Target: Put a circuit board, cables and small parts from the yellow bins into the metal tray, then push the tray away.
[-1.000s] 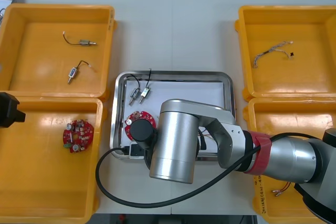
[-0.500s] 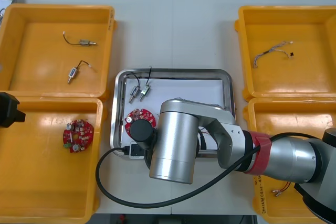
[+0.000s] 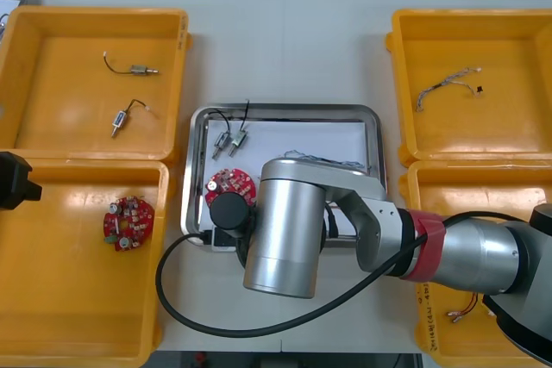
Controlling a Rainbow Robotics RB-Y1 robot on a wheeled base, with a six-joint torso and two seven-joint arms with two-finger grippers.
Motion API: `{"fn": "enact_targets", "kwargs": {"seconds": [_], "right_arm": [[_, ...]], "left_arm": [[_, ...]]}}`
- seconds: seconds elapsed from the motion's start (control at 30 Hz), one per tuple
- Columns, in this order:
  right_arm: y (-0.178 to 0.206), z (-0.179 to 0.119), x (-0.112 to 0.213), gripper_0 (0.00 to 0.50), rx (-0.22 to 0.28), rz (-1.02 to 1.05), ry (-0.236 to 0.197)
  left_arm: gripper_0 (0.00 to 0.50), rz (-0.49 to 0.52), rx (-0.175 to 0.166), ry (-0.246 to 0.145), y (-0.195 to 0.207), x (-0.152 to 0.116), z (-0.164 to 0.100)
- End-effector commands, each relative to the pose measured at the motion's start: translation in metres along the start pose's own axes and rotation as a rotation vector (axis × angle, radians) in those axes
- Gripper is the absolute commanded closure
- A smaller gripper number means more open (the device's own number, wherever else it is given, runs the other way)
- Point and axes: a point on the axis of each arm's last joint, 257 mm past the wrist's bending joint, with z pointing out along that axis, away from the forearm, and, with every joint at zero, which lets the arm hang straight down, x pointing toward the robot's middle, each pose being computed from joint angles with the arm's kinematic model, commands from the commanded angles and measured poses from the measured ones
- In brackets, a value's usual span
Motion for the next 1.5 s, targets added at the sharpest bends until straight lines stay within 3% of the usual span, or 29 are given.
{"fn": "enact_targets", "kwargs": {"seconds": [0.03,0.33,1.03,1.5], "right_arm": [[-0.02,-0.012,-0.009,0.5,0.052,-0.021,-0.021],[-0.039,-0.015,-0.01,0.5,0.066,-0.032,-0.015],[-0.095,-0.023,-0.004,0.5,0.163,-0.041,0.027],[-0.128,-0.028,-0.005,0.5,0.189,-0.043,0.042]], "left_arm": [[0.0,0.121,-0.045,-0.021,0.014,-0.003,-0.014],[0.0,0.121,-0.045,-0.021,0.014,-0.003,-0.014],[0.0,0.121,-0.045,-0.021,0.014,-0.003,-0.014],[0.0,0.121,-0.045,-0.021,0.014,-0.003,-0.014]]}}
